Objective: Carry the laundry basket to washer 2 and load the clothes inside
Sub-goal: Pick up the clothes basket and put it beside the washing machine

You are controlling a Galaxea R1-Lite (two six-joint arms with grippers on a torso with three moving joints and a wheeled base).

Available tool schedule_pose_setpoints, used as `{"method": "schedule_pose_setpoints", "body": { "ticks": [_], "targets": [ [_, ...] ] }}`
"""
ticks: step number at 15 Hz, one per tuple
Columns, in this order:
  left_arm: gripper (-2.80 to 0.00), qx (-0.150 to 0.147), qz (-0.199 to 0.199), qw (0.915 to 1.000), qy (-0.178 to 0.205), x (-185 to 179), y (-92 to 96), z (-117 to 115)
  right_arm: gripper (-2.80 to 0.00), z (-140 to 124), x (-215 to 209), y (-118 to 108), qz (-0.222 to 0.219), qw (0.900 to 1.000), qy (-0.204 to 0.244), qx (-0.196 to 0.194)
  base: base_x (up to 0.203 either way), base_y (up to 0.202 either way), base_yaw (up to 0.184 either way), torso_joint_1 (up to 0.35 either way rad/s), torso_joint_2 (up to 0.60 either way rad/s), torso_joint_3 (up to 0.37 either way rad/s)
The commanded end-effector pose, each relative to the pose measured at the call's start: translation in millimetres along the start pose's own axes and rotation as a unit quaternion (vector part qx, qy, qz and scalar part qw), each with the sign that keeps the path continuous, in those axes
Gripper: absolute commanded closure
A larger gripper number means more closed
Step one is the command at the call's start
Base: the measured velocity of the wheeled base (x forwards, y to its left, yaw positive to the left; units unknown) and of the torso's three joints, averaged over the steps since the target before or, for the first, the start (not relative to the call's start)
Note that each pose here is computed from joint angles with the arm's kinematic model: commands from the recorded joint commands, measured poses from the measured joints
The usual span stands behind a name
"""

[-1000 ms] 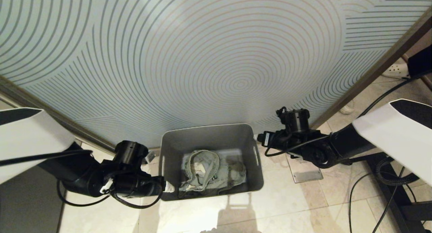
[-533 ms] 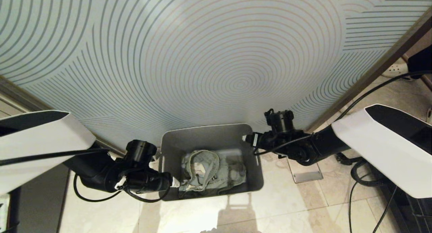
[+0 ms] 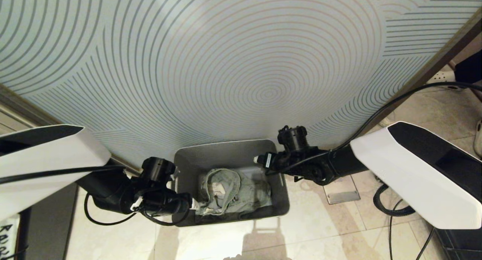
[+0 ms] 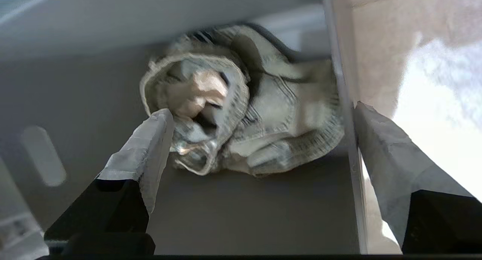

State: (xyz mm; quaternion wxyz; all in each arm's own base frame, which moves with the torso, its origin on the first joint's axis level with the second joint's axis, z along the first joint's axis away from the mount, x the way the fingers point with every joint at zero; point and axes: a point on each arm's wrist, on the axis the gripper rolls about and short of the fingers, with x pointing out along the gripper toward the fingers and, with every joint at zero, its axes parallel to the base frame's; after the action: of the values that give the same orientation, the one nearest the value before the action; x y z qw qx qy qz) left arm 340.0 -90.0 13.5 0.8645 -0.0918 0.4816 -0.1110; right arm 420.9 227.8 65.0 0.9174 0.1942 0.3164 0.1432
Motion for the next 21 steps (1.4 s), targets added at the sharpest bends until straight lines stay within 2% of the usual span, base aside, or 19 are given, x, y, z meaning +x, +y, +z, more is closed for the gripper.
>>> {"method": "schedule_pose_setpoints", "body": {
  "ticks": [1,8,14,16,21],
  "targets": [
    [-2.8,0.0,-0.002,1.0,-0.001,0.0,-0.3,0.3,-2.8,-4.4,-0.6,-0.3,-0.005,1.0,0.012,0.0,0.0,0.0,0.0,0.0,0.0,0.0],
    [-2.8,0.002,0.007,1.0,-0.004,0.4,-0.5,0.9,-2.8,-21.6,-23.4,-7.2,-0.041,0.996,0.077,-0.012,0.0,0.0,0.0,0.0,0.0,0.0],
    [-2.8,0.005,0.032,0.9995,0.001,7.6,0.9,-2.9,-2.8,-44.3,-27.5,-4.1,-0.048,0.993,0.11,-0.018,0.0,0.0,0.0,0.0,0.0,0.0],
    [-2.8,0.007,0.052,0.9986,-0.005,14.1,2.6,-5.0,-2.8,-50.5,-28.6,-6.1,-0.052,0.991,0.118,-0.019,0.0,0.0,0.0,0.0,0.0,0.0],
    [-2.8,0.011,0.056,0.9983,-0.014,18.2,3.1,-6.0,-2.8,-62.7,-29.4,-10.0,-0.058,0.99,0.127,-0.024,0.0,0.0,0.0,0.0,0.0,0.0]
  ]
}}
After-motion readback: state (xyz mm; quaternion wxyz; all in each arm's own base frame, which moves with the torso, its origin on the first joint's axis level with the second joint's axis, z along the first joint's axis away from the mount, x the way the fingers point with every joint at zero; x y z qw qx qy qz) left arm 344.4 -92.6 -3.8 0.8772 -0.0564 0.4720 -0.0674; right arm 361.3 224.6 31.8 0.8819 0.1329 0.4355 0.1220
